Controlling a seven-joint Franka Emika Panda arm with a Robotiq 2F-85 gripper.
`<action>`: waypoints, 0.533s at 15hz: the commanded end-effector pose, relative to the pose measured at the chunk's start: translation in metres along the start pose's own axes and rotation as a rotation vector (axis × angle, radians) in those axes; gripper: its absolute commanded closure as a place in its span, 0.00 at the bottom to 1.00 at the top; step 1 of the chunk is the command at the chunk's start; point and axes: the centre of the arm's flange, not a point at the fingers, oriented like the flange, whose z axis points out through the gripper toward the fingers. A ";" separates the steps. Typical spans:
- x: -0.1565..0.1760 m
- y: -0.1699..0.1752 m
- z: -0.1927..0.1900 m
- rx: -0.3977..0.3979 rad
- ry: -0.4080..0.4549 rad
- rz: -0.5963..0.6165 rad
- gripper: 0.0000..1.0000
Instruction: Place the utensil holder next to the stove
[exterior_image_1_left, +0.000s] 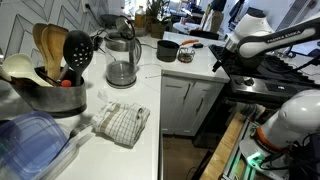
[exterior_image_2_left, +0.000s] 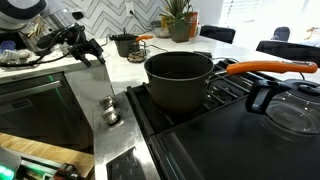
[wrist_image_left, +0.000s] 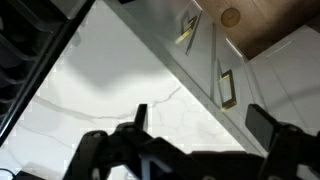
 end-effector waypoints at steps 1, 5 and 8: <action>0.012 -0.012 -0.017 0.011 0.005 -0.010 0.00; 0.052 -0.068 -0.068 0.083 0.037 -0.029 0.00; 0.073 -0.131 -0.104 0.180 -0.034 -0.020 0.00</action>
